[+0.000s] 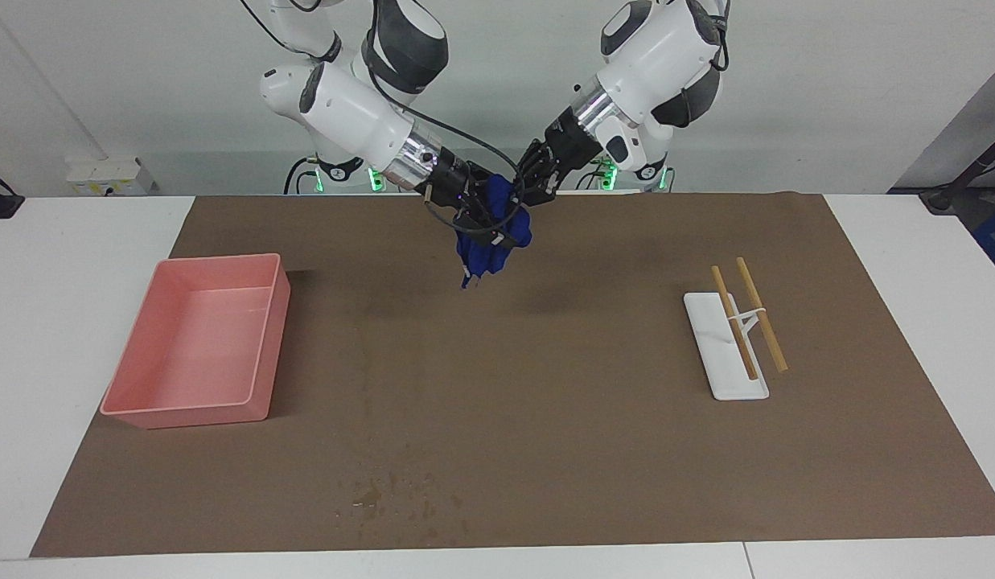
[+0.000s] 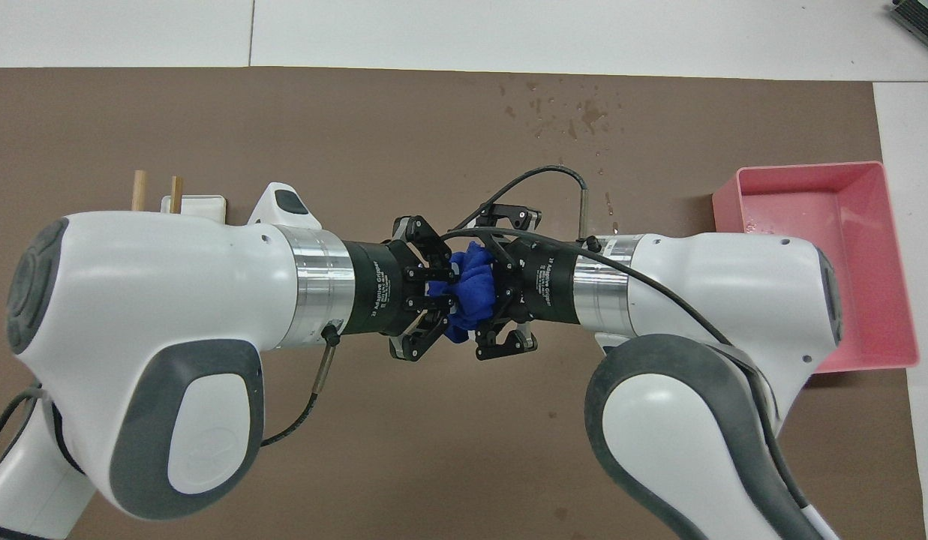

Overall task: Wipe water with towel using both arms
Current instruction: 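Close the right gripper on the towel held by the left gripper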

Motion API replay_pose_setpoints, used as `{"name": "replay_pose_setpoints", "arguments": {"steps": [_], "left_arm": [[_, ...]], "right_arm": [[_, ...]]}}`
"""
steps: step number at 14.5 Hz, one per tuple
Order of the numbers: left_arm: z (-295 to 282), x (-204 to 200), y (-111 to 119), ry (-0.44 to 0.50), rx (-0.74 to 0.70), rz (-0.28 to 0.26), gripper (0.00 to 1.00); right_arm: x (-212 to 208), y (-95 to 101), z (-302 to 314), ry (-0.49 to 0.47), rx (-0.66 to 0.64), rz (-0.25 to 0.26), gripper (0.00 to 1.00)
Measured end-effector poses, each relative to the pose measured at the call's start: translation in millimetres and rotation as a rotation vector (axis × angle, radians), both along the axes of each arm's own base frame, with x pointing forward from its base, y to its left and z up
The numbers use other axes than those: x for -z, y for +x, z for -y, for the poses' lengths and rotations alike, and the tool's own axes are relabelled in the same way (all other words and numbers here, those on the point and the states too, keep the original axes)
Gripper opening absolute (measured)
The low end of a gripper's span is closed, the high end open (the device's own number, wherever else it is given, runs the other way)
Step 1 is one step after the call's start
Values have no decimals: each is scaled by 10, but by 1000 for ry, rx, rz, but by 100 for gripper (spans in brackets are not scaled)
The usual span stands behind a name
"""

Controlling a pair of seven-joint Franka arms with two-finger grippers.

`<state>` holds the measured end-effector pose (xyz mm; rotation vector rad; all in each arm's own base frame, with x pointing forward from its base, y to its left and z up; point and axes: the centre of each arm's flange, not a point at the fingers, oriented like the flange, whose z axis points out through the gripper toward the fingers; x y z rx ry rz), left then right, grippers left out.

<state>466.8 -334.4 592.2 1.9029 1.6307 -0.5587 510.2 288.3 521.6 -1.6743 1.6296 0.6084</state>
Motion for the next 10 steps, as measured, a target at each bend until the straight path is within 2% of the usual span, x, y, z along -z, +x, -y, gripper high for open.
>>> {"name": "replay_pose_setpoints", "arguments": {"steps": [1,2,3,4,8,10], "left_arm": [[0,1,0,0,0,0,15],[-1,0,1,0,-1,0,15],[-2,0,2,0,-1,0,15],[-4,-1,4,-1,-2,1,15],[-31,-16,33,-5,-16,12,15],[-31,-19,34,-6,-16,13,15]], "right_arm": [[3,1,2,0,1,0,100],[4,0,2,-1,0,0,92],[4,0,2,-1,-1,2,92],[5,0,2,-2,-4,4,85],[22,-9,-3,-4,-13,7,41],[34,-11,-2,-5,-14,6,27]]}}
